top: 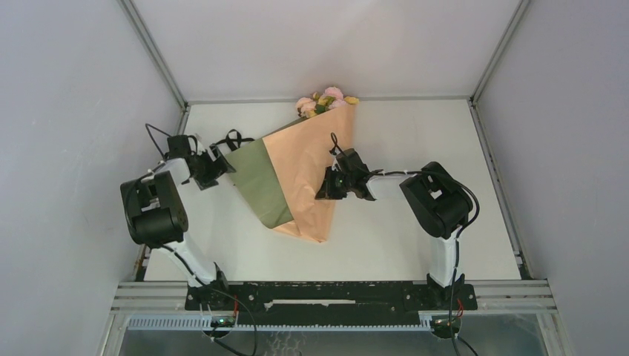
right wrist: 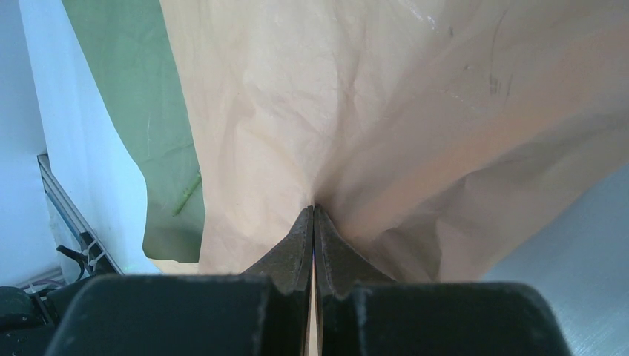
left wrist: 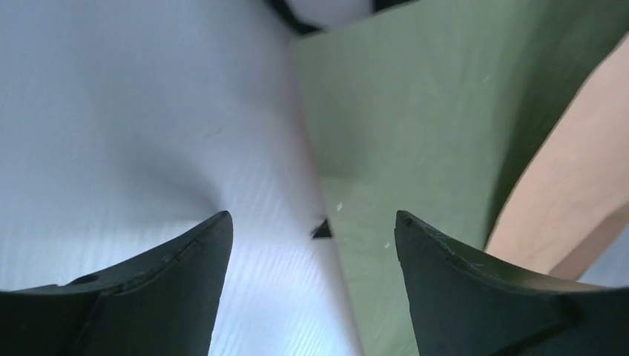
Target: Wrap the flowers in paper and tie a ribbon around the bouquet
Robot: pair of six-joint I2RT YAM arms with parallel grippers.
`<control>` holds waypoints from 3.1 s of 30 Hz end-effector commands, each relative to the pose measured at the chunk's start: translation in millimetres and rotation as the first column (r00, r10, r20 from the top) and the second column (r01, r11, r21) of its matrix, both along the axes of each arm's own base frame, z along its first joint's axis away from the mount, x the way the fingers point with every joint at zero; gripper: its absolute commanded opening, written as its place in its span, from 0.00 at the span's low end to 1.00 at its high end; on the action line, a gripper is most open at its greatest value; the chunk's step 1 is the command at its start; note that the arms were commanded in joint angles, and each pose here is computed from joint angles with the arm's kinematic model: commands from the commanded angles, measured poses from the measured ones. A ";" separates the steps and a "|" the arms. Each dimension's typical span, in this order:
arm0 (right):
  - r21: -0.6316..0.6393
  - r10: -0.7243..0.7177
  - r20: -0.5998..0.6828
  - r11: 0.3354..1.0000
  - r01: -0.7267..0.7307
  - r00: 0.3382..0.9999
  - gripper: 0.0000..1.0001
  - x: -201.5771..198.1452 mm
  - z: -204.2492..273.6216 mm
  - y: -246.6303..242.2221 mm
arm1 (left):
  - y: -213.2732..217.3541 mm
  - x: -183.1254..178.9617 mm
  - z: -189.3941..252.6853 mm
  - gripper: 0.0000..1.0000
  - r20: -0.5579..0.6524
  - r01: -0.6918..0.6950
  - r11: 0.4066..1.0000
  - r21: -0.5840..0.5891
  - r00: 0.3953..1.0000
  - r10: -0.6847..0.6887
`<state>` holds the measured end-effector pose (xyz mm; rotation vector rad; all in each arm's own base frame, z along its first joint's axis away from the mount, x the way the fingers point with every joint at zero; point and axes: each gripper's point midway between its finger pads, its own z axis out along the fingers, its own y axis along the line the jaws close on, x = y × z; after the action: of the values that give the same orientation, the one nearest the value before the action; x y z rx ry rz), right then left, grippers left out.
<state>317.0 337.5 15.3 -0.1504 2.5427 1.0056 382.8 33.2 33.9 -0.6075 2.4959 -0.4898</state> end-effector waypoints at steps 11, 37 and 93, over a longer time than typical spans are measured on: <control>-0.036 -0.003 0.037 0.999 0.004 0.999 0.06 1.1 3.7 -7.5 | -25.0 54.6 5.8 0.52 0.105 0.054 0.989 -0.140 0.994 -0.039; 0.054 -0.102 -0.081 0.993 0.107 0.991 0.06 2.0 -13.6 -17.8 | -238.7 -21.8 173.0 0.00 0.490 0.715 0.698 -0.037 0.622 -0.611; 0.137 -0.212 -0.141 0.963 0.231 0.967 0.09 8.5 -16.4 -67.4 | -431.2 -5.8 115.2 0.00 0.362 0.845 0.526 -0.093 0.521 -0.773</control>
<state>320.6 272.3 10.1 0.2332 2.5062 1.1854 374.2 -377.7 102.3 0.6280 2.4013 -1.0754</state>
